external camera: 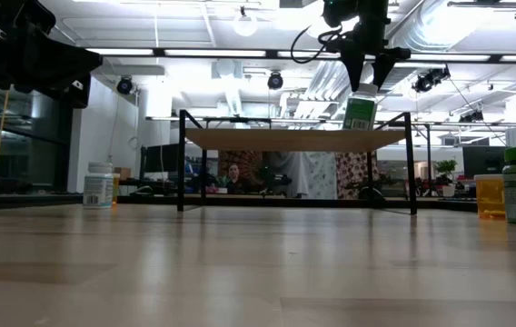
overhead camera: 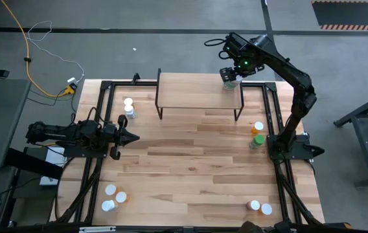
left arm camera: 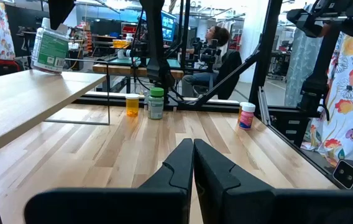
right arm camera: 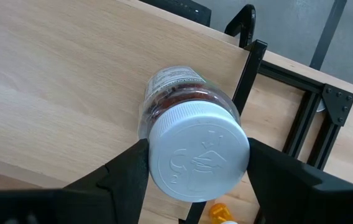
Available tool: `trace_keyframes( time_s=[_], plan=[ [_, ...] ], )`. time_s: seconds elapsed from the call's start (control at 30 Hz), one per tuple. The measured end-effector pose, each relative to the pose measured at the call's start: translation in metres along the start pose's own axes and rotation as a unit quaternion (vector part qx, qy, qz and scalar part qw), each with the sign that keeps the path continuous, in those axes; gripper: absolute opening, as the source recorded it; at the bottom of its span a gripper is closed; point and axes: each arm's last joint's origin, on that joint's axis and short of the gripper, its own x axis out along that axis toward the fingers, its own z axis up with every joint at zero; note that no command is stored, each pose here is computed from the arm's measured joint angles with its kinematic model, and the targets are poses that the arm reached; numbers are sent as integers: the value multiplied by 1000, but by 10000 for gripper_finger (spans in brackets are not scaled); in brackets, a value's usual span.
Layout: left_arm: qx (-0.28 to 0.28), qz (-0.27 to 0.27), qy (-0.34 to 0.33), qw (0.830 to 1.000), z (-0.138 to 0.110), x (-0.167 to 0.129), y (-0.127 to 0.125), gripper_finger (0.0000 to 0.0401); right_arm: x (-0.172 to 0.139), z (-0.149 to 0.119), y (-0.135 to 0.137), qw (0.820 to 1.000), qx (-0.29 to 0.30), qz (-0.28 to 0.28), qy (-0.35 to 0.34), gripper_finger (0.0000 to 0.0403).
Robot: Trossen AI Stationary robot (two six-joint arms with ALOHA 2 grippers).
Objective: Pick and place medicine bottles onto shelf by color
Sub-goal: Put the green pill bottle on the shelf, then put the light green pill bottle on the shelf
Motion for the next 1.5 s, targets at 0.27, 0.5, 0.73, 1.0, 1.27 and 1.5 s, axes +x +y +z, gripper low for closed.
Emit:
trace_keyframes(
  time_s=[0.27,0.5,0.73,1.0,1.27,1.5],
  plan=[
    [0,0,0,1000,0,0,0,3,0,0,0,1000,-3,-1,0,265],
    [0,0,0,1000,0,0,0,3,0,0,0,1000,-2,-2,-1,298],
    [0,0,0,1000,0,0,0,3,0,0,0,1000,-3,2,-1,299],
    [0,0,0,1000,0,0,0,3,-24,-12,-8,997,-48,51,-17,299],
    [0,0,0,1000,0,0,0,3,-80,-60,-12,981,-138,98,-97,299],
    [0,0,0,1000,0,0,0,3,-75,-141,-14,944,-224,177,-163,299]
  ],
)
